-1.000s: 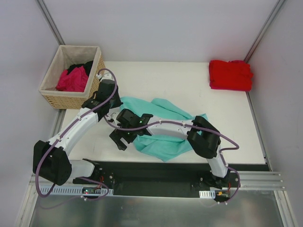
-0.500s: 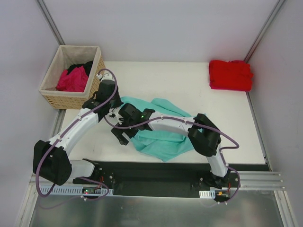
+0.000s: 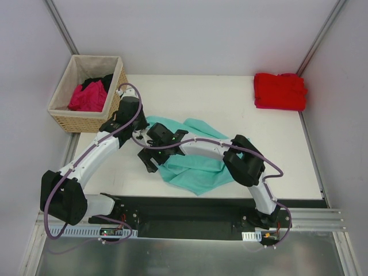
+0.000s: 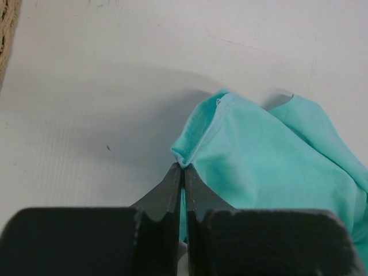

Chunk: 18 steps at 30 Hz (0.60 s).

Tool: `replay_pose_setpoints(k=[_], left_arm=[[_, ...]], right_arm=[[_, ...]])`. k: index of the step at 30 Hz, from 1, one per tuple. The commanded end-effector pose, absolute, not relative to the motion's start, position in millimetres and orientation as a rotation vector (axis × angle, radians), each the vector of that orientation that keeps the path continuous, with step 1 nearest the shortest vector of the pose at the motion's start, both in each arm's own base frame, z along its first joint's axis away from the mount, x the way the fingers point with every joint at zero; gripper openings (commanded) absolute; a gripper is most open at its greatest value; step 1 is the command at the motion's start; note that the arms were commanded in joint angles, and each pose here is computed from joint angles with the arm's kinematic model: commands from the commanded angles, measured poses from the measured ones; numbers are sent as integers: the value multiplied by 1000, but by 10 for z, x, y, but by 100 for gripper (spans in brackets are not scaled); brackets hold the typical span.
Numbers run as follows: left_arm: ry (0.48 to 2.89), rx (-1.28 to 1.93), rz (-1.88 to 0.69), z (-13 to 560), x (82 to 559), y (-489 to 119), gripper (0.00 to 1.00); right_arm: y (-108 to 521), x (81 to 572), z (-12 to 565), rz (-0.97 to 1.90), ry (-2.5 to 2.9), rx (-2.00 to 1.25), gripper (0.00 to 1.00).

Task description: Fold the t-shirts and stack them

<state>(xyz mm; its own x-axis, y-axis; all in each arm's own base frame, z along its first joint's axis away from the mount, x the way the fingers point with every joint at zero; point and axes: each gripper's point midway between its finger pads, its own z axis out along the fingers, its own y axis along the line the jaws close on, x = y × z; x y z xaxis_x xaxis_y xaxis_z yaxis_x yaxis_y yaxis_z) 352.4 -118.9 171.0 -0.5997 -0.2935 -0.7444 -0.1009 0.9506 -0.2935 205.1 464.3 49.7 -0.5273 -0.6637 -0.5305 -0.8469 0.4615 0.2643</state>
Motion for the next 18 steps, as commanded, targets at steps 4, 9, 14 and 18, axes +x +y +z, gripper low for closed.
replay_pose_setpoints(k=[4, 9, 14, 18], left_arm=[[2224, -282, -292, 1659, 3532, -1184, 0], [2219, -283, -298, 1675, 3525, -1185, 0], [2220, -281, -301, 1669, 3515, -1187, 0], [2219, -286, -302, 1663, 3521, -1184, 0]], right_arm=[[4736, 1991, 594, 778, 2343, -1250, 80], [4724, 1907, 541, 762, 2357, -1262, 70], [4664, 1872, 501, 751, 2371, -1252, 56], [4598, 1838, 442, 737, 2391, -1247, 42]])
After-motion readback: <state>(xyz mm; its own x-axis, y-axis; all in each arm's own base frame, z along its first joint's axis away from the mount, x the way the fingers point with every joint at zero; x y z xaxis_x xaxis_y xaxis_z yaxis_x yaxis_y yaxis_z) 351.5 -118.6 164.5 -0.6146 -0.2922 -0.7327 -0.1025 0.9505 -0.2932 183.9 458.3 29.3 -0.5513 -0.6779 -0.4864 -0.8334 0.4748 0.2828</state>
